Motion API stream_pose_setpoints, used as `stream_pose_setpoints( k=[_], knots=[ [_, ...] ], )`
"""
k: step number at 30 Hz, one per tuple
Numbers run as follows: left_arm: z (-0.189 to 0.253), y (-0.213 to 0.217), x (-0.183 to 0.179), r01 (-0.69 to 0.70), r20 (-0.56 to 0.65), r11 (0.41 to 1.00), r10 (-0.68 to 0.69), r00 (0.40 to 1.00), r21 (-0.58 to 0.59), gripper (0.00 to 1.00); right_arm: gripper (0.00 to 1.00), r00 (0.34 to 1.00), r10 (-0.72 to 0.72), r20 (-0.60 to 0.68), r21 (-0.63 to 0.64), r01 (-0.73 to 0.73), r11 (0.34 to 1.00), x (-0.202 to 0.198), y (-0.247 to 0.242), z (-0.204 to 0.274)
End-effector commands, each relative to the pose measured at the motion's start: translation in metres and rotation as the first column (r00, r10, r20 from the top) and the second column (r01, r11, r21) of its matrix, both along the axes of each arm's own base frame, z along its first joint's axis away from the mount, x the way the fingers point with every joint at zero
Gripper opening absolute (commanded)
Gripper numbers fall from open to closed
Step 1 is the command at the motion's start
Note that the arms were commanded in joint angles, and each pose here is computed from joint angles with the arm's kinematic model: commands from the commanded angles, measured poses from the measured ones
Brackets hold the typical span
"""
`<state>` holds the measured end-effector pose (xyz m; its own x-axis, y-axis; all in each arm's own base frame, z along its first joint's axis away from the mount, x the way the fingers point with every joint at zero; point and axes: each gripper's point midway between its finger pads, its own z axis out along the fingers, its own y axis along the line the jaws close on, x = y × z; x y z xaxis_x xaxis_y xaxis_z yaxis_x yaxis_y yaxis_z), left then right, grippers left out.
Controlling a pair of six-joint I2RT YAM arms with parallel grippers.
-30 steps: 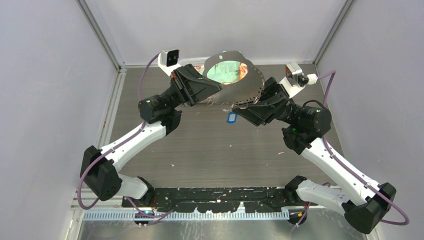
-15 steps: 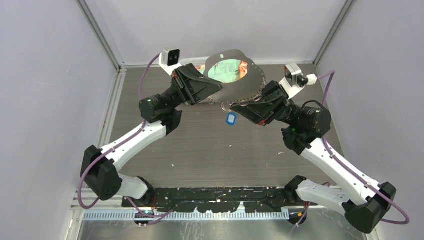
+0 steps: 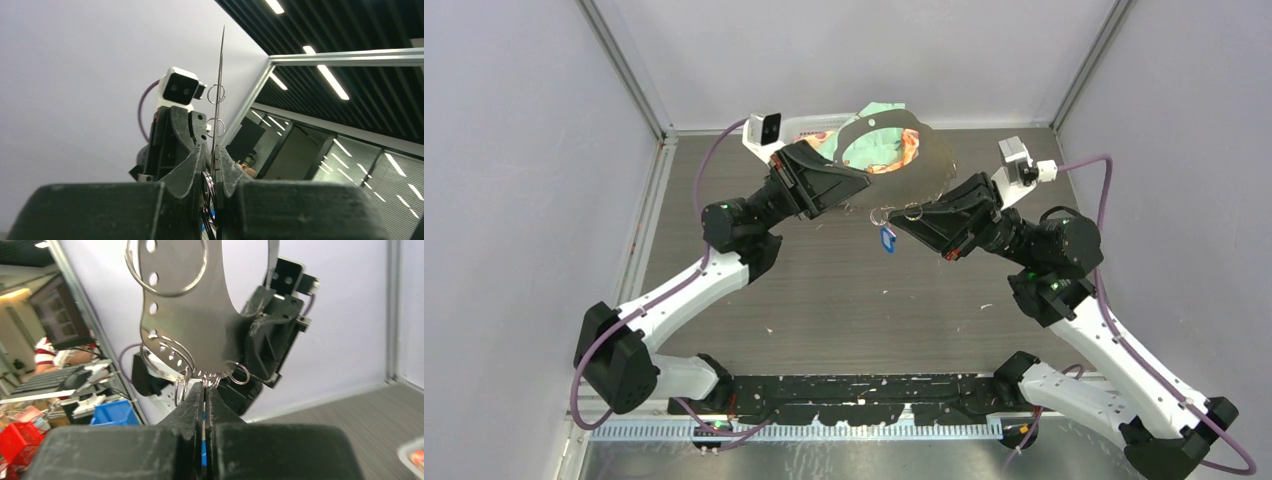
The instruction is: Remove the keys from the keyring
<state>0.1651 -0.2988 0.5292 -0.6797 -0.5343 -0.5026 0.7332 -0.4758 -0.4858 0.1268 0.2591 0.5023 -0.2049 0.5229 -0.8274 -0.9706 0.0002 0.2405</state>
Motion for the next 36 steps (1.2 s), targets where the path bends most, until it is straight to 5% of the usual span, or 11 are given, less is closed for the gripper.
stream_pose_setpoints(
  k=[1, 11, 17, 22, 28, 36],
  knots=[
    [-0.015, -0.001, 0.018, -0.111, 0.005, 0.993, 0.111, 0.994, 0.037, 0.00, 0.01, 0.992, -0.122, -0.030, -0.168, 0.115, 0.979, 0.013, -0.003, -0.027],
    [-0.059, -0.016, 0.031, -0.220, 0.084, 0.947, 0.205, 0.975, 0.233, 0.01, 0.01, 0.971, -0.209, -0.118, -0.425, 0.141, 0.894, 0.022, -0.008, -0.080],
    [-0.137, -0.025, 0.061, -0.281, -0.005, 0.872, 0.309, 0.951, 0.402, 0.01, 0.01, 0.918, -0.307, -0.251, -0.575, 0.114, 0.810, 0.038, -0.009, -0.128],
    [-0.232, -0.029, 0.090, -0.286, -0.120, 0.790, 0.409, 0.905, 0.543, 0.01, 0.01, 0.795, -0.443, -0.415, -0.664, 0.069, 0.745, 0.056, -0.010, -0.197],
    [-0.352, -0.032, 0.110, -0.218, -0.279, 0.708, 0.514, 0.811, 0.672, 0.01, 0.01, 0.606, -0.567, -0.558, -0.669, 0.076, 0.740, 0.083, -0.006, -0.274],
    [-0.472, -0.034, 0.119, -0.088, -0.453, 0.691, 0.559, 0.695, 0.718, 0.01, 0.00, 0.422, -0.694, -0.584, -0.721, 0.123, 0.682, 0.111, -0.012, -0.356]
  ],
)
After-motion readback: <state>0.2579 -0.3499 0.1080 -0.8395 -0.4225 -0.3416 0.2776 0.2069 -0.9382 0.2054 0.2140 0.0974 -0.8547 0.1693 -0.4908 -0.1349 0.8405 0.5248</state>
